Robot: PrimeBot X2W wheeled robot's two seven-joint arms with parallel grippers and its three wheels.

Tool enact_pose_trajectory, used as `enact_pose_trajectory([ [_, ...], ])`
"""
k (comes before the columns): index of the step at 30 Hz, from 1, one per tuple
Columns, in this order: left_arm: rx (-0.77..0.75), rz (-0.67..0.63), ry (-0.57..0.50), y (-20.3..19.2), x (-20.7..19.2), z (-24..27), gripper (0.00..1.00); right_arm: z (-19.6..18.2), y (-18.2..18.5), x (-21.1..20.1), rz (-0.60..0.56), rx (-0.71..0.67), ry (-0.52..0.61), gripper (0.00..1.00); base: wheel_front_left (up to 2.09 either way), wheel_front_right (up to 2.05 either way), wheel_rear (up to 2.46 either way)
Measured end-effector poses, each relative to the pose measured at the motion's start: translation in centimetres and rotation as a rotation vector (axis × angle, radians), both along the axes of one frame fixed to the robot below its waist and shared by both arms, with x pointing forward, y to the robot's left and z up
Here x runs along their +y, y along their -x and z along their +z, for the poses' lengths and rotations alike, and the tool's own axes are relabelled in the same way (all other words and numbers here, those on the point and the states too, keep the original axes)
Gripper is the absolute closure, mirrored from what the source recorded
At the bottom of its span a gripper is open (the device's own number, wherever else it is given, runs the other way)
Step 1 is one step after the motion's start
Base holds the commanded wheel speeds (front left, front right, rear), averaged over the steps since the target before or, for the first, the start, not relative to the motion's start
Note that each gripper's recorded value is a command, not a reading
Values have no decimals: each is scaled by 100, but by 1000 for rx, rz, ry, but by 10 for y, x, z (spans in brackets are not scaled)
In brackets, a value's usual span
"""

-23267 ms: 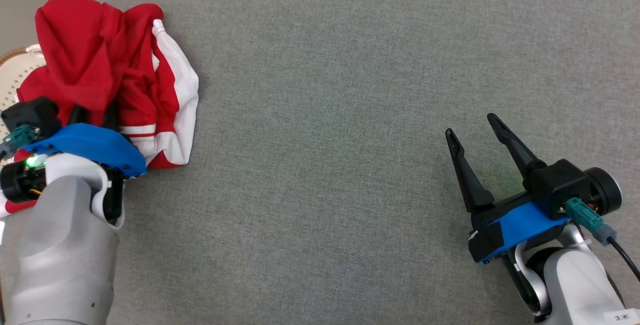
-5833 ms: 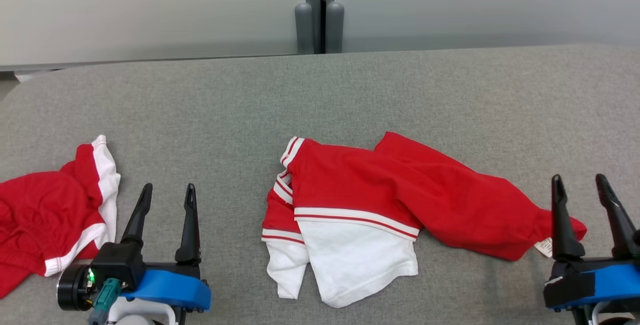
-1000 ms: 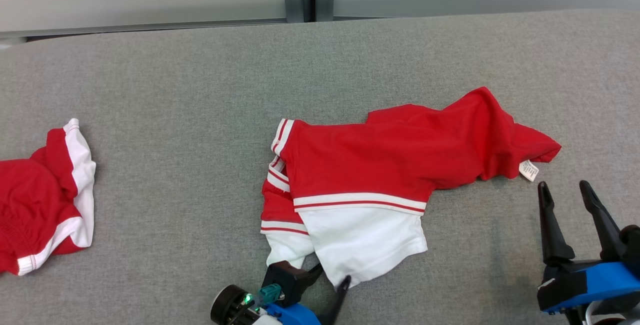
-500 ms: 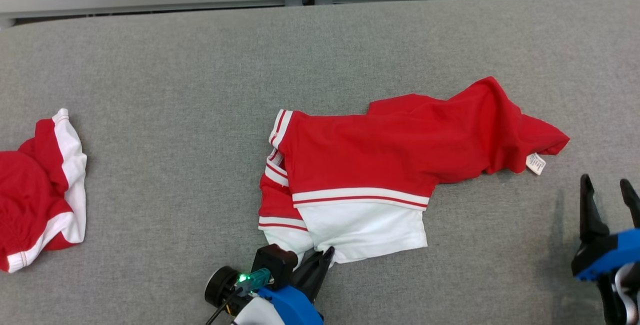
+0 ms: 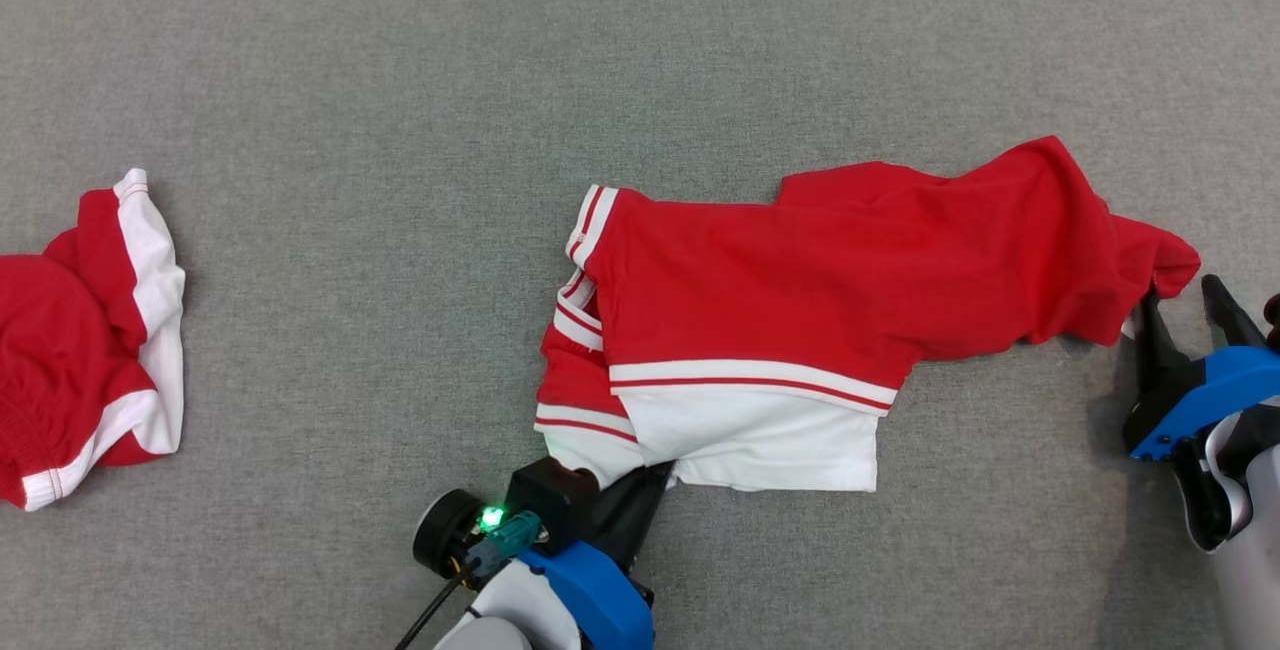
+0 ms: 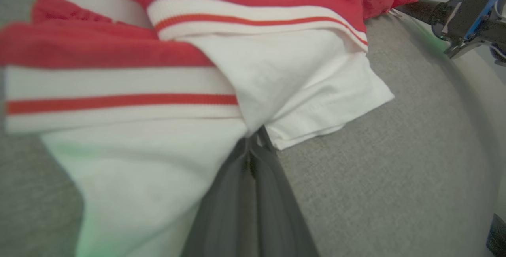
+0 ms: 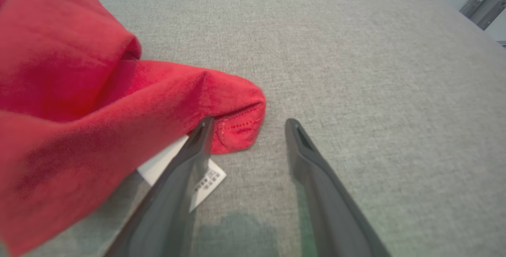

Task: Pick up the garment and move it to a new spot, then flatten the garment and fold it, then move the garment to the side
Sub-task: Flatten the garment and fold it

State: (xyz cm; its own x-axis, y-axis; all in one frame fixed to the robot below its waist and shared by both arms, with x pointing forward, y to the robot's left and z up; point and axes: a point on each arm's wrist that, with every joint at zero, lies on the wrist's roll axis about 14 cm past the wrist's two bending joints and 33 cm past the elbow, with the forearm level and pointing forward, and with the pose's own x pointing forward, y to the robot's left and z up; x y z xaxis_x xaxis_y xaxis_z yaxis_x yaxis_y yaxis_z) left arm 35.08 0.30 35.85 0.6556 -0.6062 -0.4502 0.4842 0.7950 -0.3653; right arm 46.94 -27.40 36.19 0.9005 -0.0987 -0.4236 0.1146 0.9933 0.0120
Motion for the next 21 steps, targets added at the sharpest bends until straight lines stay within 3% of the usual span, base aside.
enact_pose_trajectory([
  [1, -11, 8, -2, -2, 2, 1, 100, -1, -2, 0, 5, -2, 2, 100, 0, 0, 0],
  [10, -226, 145, 26, -38, 31, 48, 100, 27, -8, -1, 20, -117, 10, 100, 0, 0, 0],
  [15, -409, 233, 33, -61, 57, 102, 100, 70, -8, -2, 54, -251, 46, 100, 0, 0, 0],
  [21, -641, 308, 28, -78, 85, 178, 100, 149, -3, -8, 83, -467, 116, 100, 0, 0, 0],
])
